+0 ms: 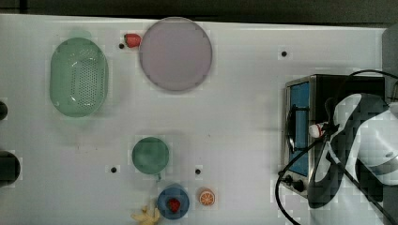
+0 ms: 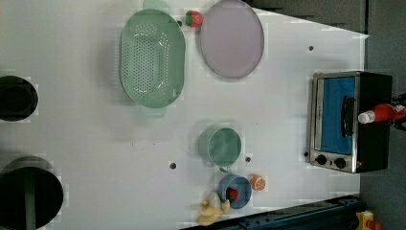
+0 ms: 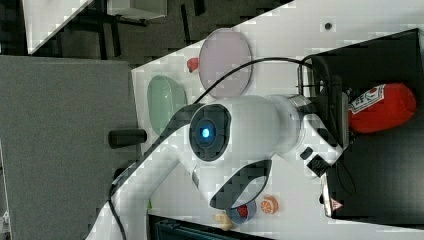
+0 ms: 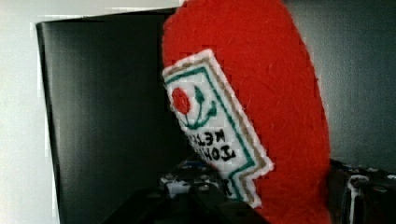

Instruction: Pick Ketchup from oven and place it on table.

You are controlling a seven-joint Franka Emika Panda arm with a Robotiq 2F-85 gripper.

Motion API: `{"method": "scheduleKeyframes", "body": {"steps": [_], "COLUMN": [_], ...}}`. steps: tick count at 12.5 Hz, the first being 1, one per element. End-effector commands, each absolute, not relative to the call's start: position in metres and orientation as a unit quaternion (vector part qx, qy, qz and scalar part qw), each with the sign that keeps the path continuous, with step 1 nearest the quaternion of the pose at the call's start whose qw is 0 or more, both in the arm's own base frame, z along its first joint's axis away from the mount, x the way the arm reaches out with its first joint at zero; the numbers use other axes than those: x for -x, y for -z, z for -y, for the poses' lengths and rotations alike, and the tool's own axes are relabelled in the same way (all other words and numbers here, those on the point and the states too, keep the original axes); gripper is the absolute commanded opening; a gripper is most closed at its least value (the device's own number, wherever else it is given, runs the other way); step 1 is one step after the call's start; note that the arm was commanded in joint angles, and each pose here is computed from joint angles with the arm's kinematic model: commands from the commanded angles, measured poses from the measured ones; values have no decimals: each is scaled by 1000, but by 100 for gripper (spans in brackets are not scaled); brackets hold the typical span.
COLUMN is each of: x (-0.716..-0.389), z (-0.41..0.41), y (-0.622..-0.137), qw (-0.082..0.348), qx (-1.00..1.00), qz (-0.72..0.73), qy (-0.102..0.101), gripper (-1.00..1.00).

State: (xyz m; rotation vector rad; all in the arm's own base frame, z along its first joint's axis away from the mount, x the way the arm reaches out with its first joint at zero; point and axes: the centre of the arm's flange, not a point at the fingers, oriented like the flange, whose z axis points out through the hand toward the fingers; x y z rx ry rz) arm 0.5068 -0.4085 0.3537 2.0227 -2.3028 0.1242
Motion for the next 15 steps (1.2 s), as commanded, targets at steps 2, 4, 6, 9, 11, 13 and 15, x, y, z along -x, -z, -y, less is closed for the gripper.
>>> {"method": "scheduleKeyframes", "body": {"steps": [2,4,6,9,11,13,15], "x": [-522,-527,-541,-560,-562,-566,-568], "z": [388,367,327,233,173,122,80], "y": [-470,-506,-539,-571,-581,-588,-580], "qw": [-9,19,34,8,3,-3,-4], "qx": [-672,-701,-740,-793,-823,-846,-866], "qz": [737,710,668,608,567,533,500], "qy": [-68,-66,-66,-38,-3,3,14], "gripper": [27,27,27,27,27,27,27]}}
